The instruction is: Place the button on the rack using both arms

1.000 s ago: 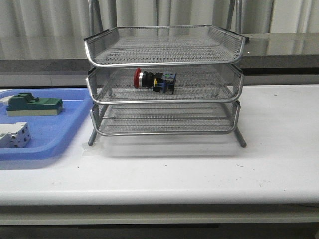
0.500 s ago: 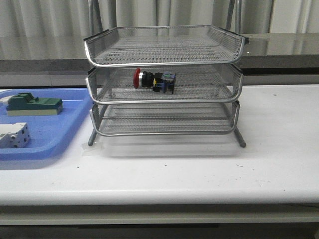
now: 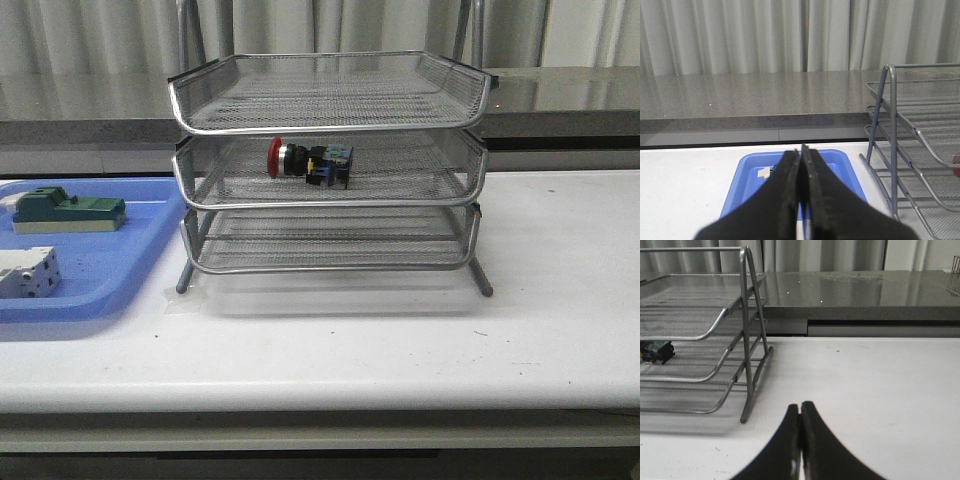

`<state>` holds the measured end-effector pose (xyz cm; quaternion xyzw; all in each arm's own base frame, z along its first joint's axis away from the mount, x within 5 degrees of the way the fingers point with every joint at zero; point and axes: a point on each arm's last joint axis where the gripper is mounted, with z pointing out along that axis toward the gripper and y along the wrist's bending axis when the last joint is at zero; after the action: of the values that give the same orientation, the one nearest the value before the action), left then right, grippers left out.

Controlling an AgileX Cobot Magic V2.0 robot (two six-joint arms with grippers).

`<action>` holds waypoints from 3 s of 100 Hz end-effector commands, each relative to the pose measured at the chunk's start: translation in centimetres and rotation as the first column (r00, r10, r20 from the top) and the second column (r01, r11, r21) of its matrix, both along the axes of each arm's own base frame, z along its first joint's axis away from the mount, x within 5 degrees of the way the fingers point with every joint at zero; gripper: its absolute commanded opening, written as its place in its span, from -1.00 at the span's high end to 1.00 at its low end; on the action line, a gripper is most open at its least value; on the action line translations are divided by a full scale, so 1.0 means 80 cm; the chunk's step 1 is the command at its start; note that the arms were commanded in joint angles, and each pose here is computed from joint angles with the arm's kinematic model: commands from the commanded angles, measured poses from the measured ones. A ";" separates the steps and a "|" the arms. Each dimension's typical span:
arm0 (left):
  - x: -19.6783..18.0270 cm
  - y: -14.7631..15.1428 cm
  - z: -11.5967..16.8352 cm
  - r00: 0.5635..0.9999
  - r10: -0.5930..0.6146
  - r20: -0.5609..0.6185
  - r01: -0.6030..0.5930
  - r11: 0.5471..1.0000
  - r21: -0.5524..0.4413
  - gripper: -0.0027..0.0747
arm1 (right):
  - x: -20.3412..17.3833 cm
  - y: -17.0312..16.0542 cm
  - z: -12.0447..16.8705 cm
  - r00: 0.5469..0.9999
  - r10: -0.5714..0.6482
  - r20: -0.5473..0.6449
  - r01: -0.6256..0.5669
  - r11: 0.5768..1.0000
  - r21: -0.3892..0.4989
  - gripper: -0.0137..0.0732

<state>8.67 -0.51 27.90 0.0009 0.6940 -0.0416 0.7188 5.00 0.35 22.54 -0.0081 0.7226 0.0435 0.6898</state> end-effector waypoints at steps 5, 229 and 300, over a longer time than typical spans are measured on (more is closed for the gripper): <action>0.000 0.005 0.017 0.997 0.040 0.073 -0.039 0.999 -0.022 0.98 | 0.001 0.000 -0.002 0.993 -0.002 0.118 0.003 1.000 -0.003 0.84; -0.008 -0.001 -0.032 1.000 -0.010 0.029 0.008 0.997 0.082 0.98 | 0.006 0.001 -0.024 0.990 0.002 0.140 -0.001 1.000 -0.002 0.84; -0.040 0.005 -0.088 0.993 0.038 0.113 -0.039 0.999 0.007 0.98 | 0.006 0.001 -0.024 0.990 0.002 0.140 -0.001 1.000 -0.002 0.84</action>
<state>5.60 -0.15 21.17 -0.0029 0.6758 -0.0229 0.7368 5.66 0.43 19.74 -0.0106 0.7106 0.0439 0.7021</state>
